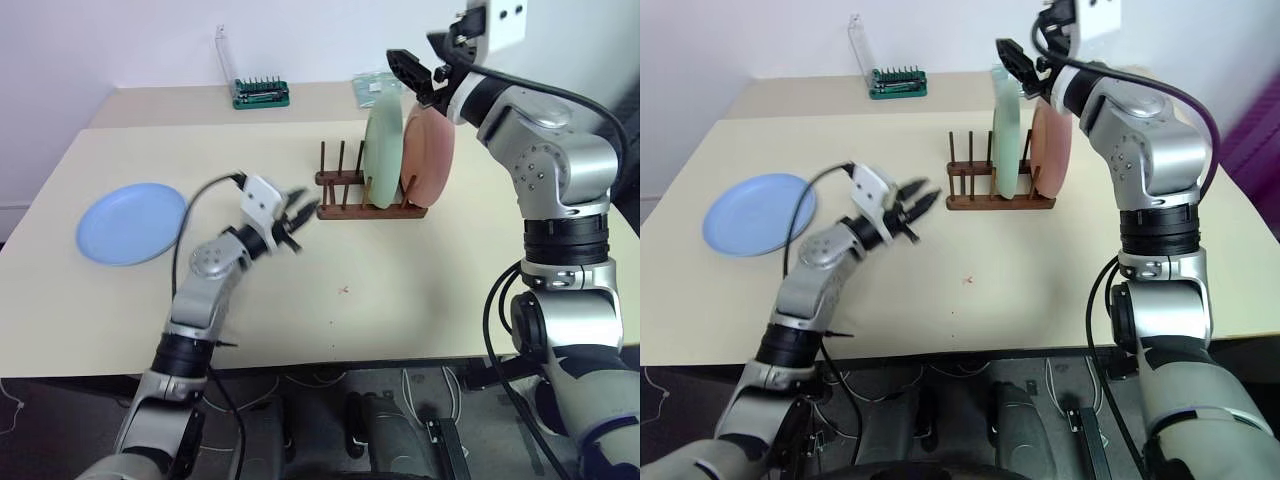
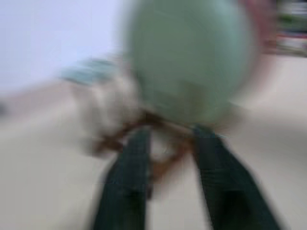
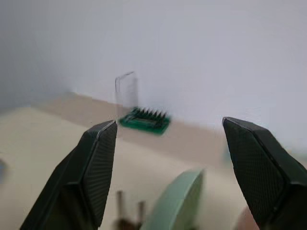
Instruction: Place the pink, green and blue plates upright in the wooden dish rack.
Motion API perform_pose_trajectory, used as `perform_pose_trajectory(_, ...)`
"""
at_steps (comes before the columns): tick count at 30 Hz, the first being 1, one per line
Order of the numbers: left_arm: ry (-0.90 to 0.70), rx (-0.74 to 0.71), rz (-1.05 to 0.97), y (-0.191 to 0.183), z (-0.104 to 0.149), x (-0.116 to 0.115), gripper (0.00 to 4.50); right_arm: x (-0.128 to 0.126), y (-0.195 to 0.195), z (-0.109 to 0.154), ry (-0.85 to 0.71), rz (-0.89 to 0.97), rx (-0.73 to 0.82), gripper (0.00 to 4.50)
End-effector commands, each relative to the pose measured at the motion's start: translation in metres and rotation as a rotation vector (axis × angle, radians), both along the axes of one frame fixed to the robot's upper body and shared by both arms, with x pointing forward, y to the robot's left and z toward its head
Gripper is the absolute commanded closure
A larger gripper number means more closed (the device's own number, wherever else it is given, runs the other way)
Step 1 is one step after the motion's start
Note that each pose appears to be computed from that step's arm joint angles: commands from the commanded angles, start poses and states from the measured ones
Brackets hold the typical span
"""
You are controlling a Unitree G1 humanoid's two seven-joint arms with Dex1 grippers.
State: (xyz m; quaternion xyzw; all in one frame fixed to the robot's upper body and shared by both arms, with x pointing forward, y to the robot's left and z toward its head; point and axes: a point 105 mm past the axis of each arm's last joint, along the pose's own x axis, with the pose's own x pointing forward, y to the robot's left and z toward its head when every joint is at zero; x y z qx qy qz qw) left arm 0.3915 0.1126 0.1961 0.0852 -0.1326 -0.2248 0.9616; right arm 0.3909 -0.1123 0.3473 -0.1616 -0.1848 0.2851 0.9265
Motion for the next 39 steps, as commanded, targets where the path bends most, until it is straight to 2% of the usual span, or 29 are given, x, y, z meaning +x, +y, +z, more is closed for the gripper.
perform_pose_trajectory(1, -0.07, -0.138, 0.541, 0.094, 0.029, 0.013, 1.61, -0.042, 0.053, -0.012, -0.144, 0.244, -0.256, 0.92)
perform_pose_trajectory(3, -0.023, -0.385, 0.821, 0.153, 0.028, -0.003, 1.61, -0.051, 0.066, -0.026, -0.128, 0.314, -0.274, 0.92)
perform_pose_trajectory(5, 0.024, -0.417, 0.971, 0.182, 0.018, -0.021, 1.61, -0.054, 0.072, -0.032, -0.11, 0.336, -0.248, 0.92)
perform_pose_trajectory(7, 0.136, -0.442, 1.065, 0.198, -0.001, -0.036, 1.61, -0.056, 0.077, -0.038, -0.097, 0.361, -0.237, 0.92)
perform_pose_trajectory(9, 0.251, -0.514, 1.097, 0.205, -0.02, -0.045, 1.61, -0.057, 0.08, -0.041, -0.092, 0.377, -0.235, 0.92)
perform_pose_trajectory(14, 0.39, -0.619, 1.17, 0.221, -0.052, -0.066, 1.61, -0.059, 0.084, -0.045, -0.085, 0.405, -0.241, 0.92)
perform_pose_trajectory(20, 0.533, -0.796, 1.168, 0.227, -0.084, -0.067, 1.61, -0.058, 0.083, -0.051, -0.077, 0.395, -0.258, 0.92)
perform_pose_trajectory(23, 0.534, -0.864, 1.174, 0.228, -0.088, -0.067, 2.41, -0.057, 0.082, -0.053, -0.077, 0.382, -0.266, 0.92)
perform_pose_trajectory(25, 0.527, -0.861, 1.166, 0.227, -0.086, -0.064, 3.36, -0.058, 0.082, -0.054, -0.076, 0.38, -0.265, 0.92)
perform_pose_trajectory(27, 0.524, -0.847, 1.121, 0.219, -0.081, -0.056, 4.33, -0.058, 0.081, -0.056, -0.075, 0.374, -0.272, 0.92)
perform_pose_trajectory(28, 0.496, -0.844, 1.082, 0.215, -0.072, -0.049, 4.43, -0.059, 0.081, -0.057, -0.079, 0.371, -0.279, 0.92)
perform_pose_trajectory(29, 0.475, -0.842, 1.056, 0.212, -0.066, -0.045, 4.43, -0.059, 0.081, -0.057, -0.082, 0.369, -0.283, 0.92)
perform_pose_trajectory(34, 0.17, -0.724, 0.743, 0.161, 0.023, -0.016, 4.43, -0.063, 0.087, -0.065, -0.165, 0.374, -0.404, 0.92)
perform_pose_trajectory(37, 0.059, -0.642, 0.604, 0.117, 0.066, -0.011, 4.5, -0.062, 0.102, -0.086, -0.267, 0.379, -0.582, 0.07)
perform_pose_trajectory(39, 0.024, -0.617, 0.573, 0.104, 0.079, -0.012, 4.5, -0.06, 0.108, -0.092, -0.348, 0.361, -0.667, 0.03)
